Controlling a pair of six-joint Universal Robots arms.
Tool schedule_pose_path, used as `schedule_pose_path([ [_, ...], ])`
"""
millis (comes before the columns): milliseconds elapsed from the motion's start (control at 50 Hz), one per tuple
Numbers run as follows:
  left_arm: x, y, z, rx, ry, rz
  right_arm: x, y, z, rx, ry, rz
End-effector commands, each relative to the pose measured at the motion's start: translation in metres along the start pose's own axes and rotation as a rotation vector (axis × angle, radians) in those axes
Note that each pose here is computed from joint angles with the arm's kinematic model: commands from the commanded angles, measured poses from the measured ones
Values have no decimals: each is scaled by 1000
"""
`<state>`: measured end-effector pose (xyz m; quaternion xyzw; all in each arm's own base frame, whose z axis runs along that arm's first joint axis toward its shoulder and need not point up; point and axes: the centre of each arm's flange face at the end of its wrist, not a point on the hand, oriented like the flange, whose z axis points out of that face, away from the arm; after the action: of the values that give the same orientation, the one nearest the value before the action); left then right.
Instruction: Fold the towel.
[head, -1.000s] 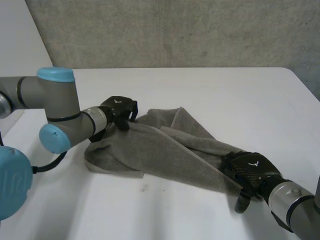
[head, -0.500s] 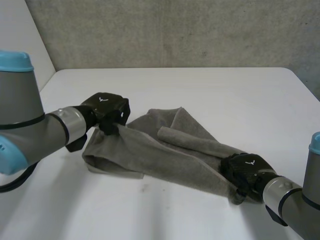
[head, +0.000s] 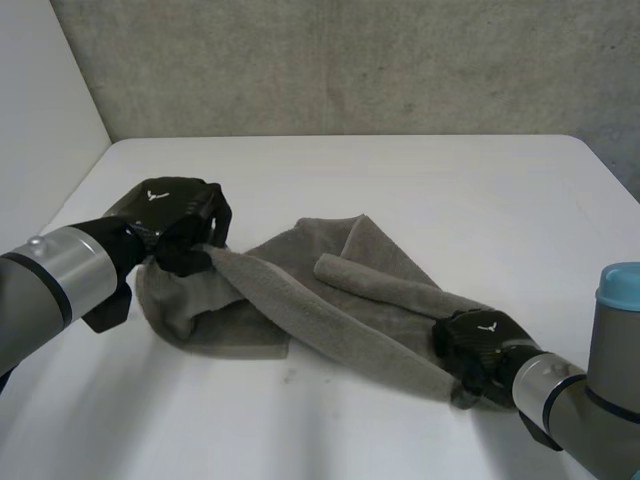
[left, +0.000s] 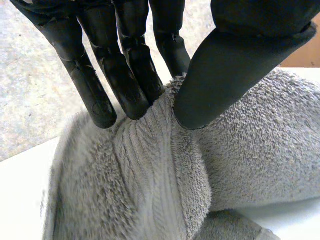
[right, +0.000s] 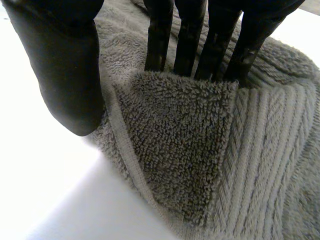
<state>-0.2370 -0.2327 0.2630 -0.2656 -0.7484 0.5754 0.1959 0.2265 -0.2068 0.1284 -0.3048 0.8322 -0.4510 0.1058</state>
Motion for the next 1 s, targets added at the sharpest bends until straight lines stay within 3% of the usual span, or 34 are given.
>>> schedule_pose_path([
  [20,-7,-4,1,14,-19,-7,-6,-3,1,12,-15,-20],
  [160,-17,-9,11,74,-45,16,7,-34,1,105,32,-44],
  [340,-36,-25,53,182,-64,63,24,-125,-15,288,88,-169],
  [480,-64,-59,99,307,-127,110,39,-190,12,372,125,-277],
  [520,-82,-91,120,427,-212,133,56,-241,25,535,223,-319],
  [540,-82,-92,120,427,-213,133,56,-241,25,536,223,-319],
  [560,-88,-114,125,511,-249,150,65,-269,26,643,292,-328],
  [580,-91,-137,126,601,-277,166,65,-269,26,644,292,-328],
  [620,-90,-155,126,678,-292,173,73,-314,17,885,388,-328],
  [720,-82,-176,118,765,-264,104,71,-325,14,987,365,-259],
  [800,-80,-168,117,728,-226,17,60,-305,21,859,305,-262],
  [840,-76,-137,120,613,-208,-42,49,-276,35,710,223,-285],
  [1000,-67,-56,120,395,-212,-93,35,-212,62,443,134,-348],
])
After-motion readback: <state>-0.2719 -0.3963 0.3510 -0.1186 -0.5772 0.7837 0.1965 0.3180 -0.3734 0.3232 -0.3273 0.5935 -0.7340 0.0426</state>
